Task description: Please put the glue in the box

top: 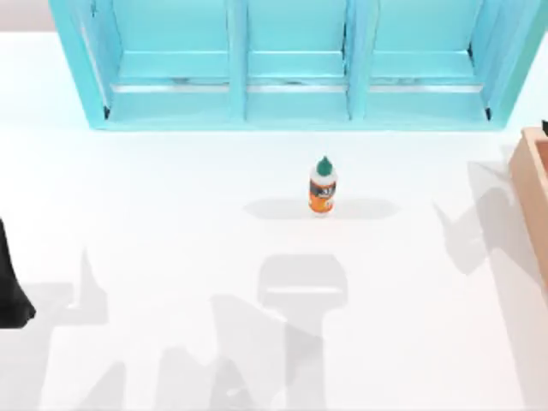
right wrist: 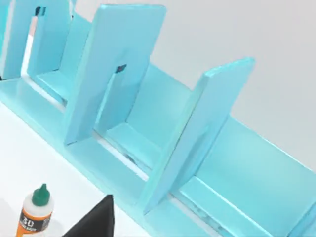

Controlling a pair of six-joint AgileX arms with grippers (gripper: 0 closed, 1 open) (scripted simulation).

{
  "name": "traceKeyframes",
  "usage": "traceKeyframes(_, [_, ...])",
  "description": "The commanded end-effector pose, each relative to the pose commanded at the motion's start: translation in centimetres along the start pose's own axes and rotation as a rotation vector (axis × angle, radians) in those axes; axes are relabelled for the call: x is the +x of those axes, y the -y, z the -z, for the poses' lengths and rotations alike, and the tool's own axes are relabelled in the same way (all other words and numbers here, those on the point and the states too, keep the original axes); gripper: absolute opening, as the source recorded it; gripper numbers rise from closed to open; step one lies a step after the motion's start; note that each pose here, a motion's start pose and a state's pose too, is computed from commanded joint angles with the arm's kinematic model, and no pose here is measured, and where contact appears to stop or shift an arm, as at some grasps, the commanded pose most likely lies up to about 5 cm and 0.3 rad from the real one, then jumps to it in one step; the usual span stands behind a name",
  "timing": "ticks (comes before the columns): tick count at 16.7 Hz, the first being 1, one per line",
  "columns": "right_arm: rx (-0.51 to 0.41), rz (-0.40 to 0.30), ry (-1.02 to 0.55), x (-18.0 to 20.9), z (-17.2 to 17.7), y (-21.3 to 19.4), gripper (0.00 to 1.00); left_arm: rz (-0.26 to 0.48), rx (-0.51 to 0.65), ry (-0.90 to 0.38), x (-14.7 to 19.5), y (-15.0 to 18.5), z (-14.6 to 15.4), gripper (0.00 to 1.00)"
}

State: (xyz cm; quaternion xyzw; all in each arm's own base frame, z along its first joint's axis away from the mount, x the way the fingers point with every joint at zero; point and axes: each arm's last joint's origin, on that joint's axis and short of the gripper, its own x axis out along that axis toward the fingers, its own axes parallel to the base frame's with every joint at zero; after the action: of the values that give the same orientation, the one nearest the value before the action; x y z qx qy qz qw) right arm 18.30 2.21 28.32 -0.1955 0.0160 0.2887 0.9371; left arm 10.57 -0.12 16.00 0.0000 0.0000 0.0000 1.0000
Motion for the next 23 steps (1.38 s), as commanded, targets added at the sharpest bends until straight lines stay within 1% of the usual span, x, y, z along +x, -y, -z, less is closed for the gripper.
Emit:
traceKeyframes(3, [-0.092, -0.206, 0.000, 5.0, -0.9, 2.8, 1.00, 0.000, 0.000, 0.000, 0.0, 0.0, 0.0, 1.00])
traceKeyframes(5, [-0.129, -0.344, 0.004, 8.9, -0.1, 4.4, 1.00, 0.000, 0.000, 0.000, 0.0, 0.0, 0.0, 1.00])
traceKeyframes(7, [-0.143, -0.475, 0.013, 12.8, 1.8, 5.4, 1.00, 0.000, 0.000, 0.000, 0.0, 0.0, 0.0, 1.00])
traceKeyframes(9, [-0.134, -0.595, 0.023, 16.4, 4.4, 5.9, 1.00, 0.000, 0.000, 0.000, 0.0, 0.0, 0.0, 1.00])
traceKeyframes(12, [-0.089, -0.743, 0.037, 20.7, 9.3, 5.6, 1.00, 0.000, 0.000, 0.000, 0.0, 0.0, 0.0, 1.00])
traceKeyframes(15, [-0.014, -0.856, 0.038, 23.6, 14.3, 4.4, 1.00, 0.000, 0.000, 0.000, 0.0, 0.0, 0.0, 1.00])
traceKeyframes(18, [0.065, -0.937, 0.026, 25.0, 18.3, 2.7, 1.00, 0.000, 0.000, 0.000, 0.0, 0.0, 0.0, 1.00])
traceKeyframes(20, [0.101, -0.967, 0.020, 25.4, 19.9, 2.0, 1.00, 0.000, 0.000, 0.000, 0.0, 0.0, 0.0, 1.00])
traceKeyframes(23, [0.112, -0.976, 0.018, 25.5, 20.4, 1.7, 1.00, 0.000, 0.000, 0.000, 0.0, 0.0, 0.0, 1.00])
